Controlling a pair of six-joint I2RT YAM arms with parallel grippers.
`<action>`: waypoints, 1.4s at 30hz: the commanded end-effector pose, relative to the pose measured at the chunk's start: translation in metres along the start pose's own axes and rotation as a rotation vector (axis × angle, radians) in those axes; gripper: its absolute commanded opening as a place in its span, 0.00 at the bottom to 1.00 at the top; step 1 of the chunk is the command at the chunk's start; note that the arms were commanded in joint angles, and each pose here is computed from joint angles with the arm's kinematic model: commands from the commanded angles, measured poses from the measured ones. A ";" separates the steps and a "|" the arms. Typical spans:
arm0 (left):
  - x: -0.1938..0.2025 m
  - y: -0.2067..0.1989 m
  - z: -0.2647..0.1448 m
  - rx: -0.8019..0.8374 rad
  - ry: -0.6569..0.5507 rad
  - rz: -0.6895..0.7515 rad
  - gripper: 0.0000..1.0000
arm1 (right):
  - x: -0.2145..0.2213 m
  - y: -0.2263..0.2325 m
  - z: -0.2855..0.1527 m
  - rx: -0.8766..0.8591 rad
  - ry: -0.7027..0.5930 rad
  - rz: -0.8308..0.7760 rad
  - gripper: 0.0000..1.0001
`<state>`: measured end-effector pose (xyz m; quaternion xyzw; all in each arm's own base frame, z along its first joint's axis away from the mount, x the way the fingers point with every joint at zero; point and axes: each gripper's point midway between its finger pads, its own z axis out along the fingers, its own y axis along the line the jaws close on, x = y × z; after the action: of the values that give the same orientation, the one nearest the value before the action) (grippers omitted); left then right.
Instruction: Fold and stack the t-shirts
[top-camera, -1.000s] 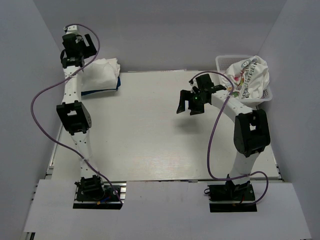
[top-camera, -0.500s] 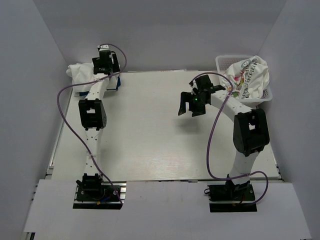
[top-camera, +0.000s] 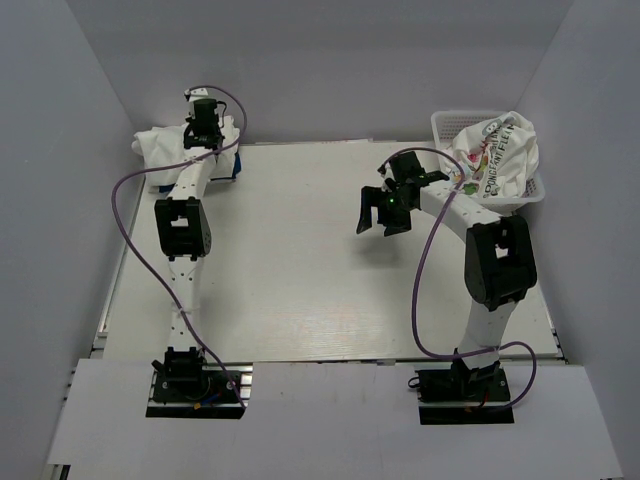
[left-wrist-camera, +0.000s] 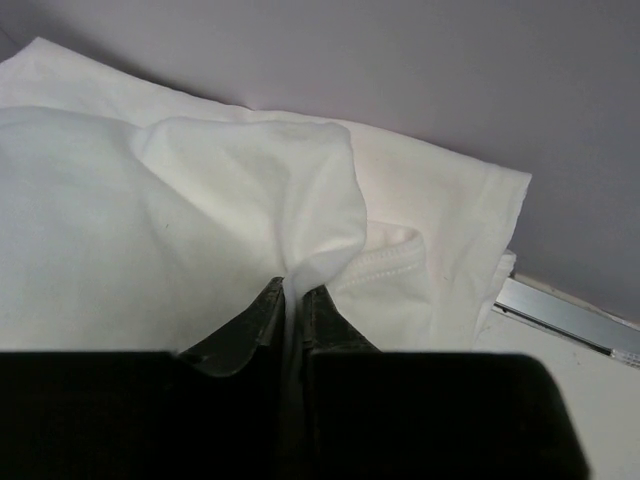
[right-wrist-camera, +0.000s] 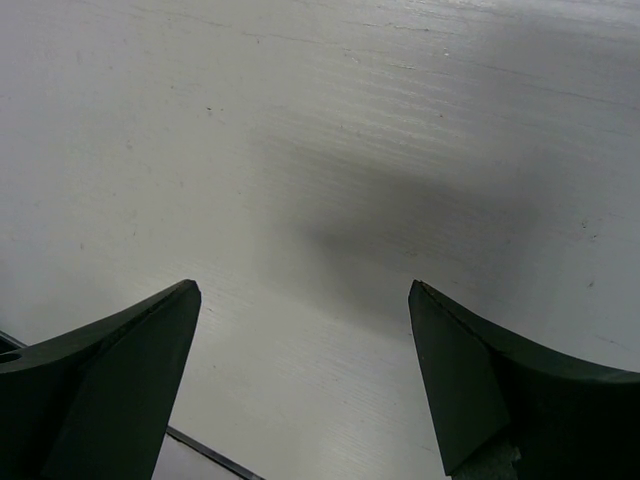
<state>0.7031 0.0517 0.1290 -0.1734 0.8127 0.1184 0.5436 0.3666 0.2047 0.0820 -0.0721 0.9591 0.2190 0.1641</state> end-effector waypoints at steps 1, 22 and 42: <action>-0.062 -0.006 -0.025 0.066 -0.110 -0.081 0.02 | 0.006 0.001 0.008 -0.017 0.028 -0.016 0.90; -0.085 -0.086 -0.084 0.638 -0.264 0.064 0.00 | 0.008 -0.004 0.017 -0.014 0.044 -0.034 0.90; -0.137 -0.015 -0.088 0.360 -0.270 -0.053 1.00 | 0.010 0.000 0.012 -0.030 0.051 -0.031 0.90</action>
<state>0.6985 0.0022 0.1584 -0.0519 0.8005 -0.0397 0.5957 0.3608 0.2041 0.0572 -0.0825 0.9640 0.2151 0.1327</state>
